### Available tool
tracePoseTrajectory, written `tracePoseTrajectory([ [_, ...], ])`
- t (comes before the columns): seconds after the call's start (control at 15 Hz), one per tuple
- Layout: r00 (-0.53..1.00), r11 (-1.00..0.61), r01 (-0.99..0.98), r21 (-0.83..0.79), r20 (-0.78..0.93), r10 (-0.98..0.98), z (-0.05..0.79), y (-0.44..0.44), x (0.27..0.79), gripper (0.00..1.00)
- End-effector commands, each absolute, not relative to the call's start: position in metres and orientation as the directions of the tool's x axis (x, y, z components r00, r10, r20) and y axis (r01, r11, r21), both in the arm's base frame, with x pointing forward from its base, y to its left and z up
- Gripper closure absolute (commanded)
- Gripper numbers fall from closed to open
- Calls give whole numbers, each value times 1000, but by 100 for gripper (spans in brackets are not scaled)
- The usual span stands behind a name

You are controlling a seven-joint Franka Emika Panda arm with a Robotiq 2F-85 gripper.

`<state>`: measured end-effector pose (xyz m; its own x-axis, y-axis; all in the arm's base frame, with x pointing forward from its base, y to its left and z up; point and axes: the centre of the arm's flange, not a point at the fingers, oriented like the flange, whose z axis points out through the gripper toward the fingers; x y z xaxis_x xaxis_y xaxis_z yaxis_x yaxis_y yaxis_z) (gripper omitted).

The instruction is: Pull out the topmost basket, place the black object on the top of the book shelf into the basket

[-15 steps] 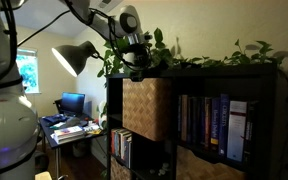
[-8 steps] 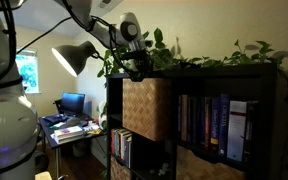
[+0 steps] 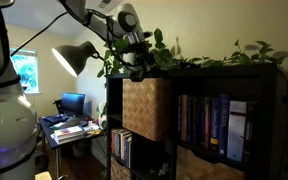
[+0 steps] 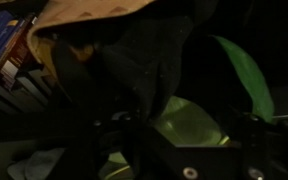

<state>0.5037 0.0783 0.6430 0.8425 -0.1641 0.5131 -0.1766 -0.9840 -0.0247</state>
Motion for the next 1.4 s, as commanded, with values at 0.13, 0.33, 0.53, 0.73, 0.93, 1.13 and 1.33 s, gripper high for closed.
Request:
tracePoseTrajectory([
  [0.13,903,-971,-234,45,380,-200,640,76,497,0],
  [0.33,911,-971,-231,58,364,-195,642,72,500,0],
  [0.53,902,-967,-240,83,387,-191,653,63,510,0],
  [0.73,887,-956,-274,99,410,-212,677,47,516,0],
  [0.93,873,-955,-284,90,435,-219,689,28,520,0],
  [1.13,860,-960,-271,74,467,-207,687,6,525,0],
  [1.33,846,-963,-257,77,499,-185,682,-14,531,0],
])
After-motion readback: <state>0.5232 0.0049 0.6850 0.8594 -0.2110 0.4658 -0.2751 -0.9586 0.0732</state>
